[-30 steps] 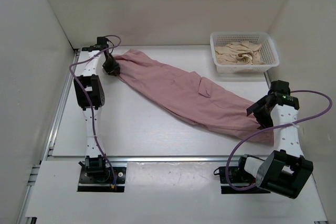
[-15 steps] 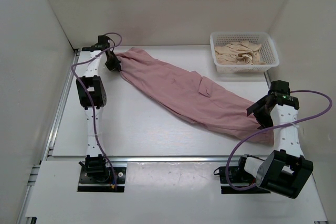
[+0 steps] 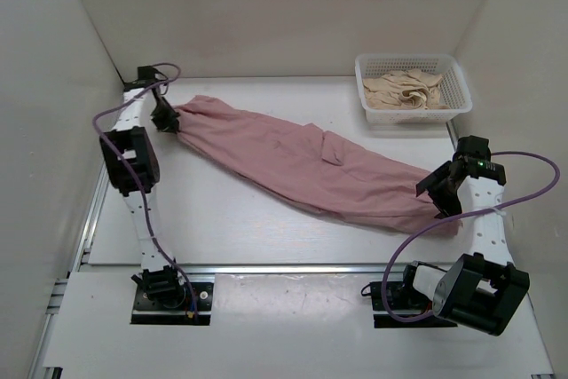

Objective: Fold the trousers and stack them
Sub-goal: Fold the trousers

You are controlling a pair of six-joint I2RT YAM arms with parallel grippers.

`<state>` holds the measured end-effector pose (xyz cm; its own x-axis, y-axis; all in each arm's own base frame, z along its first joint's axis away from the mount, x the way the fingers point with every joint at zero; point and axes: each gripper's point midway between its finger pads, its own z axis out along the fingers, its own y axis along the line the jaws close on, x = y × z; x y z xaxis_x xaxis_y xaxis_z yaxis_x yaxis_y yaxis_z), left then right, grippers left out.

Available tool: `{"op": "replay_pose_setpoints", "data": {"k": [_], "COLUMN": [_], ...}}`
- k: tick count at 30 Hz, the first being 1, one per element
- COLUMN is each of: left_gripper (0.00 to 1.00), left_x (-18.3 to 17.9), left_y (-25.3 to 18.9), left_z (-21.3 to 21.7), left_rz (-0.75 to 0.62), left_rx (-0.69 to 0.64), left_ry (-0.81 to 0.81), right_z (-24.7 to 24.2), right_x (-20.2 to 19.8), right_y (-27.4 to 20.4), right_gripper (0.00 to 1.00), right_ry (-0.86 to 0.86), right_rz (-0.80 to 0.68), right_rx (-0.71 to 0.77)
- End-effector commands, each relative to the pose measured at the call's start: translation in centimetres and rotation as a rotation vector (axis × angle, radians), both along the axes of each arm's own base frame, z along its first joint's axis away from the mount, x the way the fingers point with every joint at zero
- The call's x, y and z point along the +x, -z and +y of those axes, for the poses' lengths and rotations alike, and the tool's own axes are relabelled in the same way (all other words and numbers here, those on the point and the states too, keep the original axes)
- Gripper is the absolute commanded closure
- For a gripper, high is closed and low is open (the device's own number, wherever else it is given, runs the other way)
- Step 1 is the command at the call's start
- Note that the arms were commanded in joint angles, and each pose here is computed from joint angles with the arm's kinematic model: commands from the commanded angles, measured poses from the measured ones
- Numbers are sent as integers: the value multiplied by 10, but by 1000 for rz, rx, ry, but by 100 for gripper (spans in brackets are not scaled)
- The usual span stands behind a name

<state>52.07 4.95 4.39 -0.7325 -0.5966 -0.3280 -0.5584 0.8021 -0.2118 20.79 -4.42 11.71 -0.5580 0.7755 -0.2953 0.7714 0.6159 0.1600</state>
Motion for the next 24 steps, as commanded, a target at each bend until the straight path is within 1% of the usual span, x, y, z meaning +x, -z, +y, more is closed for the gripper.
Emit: {"op": "replay_pose_setpoints", "data": {"k": [1, 2, 3, 4, 5, 6, 8, 12, 14, 16, 17, 20, 21, 24], "left_gripper": [90, 90, 90, 90, 90, 90, 90, 90, 90, 90, 90, 90, 90, 90], "left_x": [-19, -35, -43, -50, -63, -70, -82, -95, -98, -98, -98, -97, -97, -97], "left_y": [-98, -91, -106, -109, -101, -109, -104, -111, -110, -108, -108, -108, -108, -108], "left_z": [60, 68, 69, 77, 80, 83, 87, 88, 88, 88, 88, 86, 86, 86], "left_rz": [-167, -132, -152, -156, -125, -137, -118, -124, -119, -120, -120, -120, -120, -120], "left_rx": [143, 150, 166, 176, 180, 183, 193, 195, 194, 194, 194, 189, 189, 189], "left_ry": [-105, -129, -137, -157, -169, -182, -187, -199, -198, -198, -198, -185, -185, -185], "right_z": [11, 15, 21, 24, 28, 34, 40, 49, 52, 56, 54, 49, 48, 45], "right_x": [4, 5, 0, 1, 0, -5, -10, -14, -1, 6, 18, 32, 42, 60], "right_y": [1, 6, 14, 16, 20, 26, 27, 36, 37, 42, 33, 25, 15, 13], "right_gripper": [27, 27, 27, 27, 27, 27, 27, 28, 28, 28, 27, 27, 26, 24], "right_ry": [-56, -63, -60, -66, -62, -56, -63, -76, -106, -124, -132, -156, -171, -187], "right_rz": [-13, -9, 17, 14, 14, 32, 25, 11, -55, -50, -84, -96, -130, -139], "right_rx": [55, 78, 112, 131, 151, 184, 207, 248, 266, 303, 300, 256, 234, 215]}}
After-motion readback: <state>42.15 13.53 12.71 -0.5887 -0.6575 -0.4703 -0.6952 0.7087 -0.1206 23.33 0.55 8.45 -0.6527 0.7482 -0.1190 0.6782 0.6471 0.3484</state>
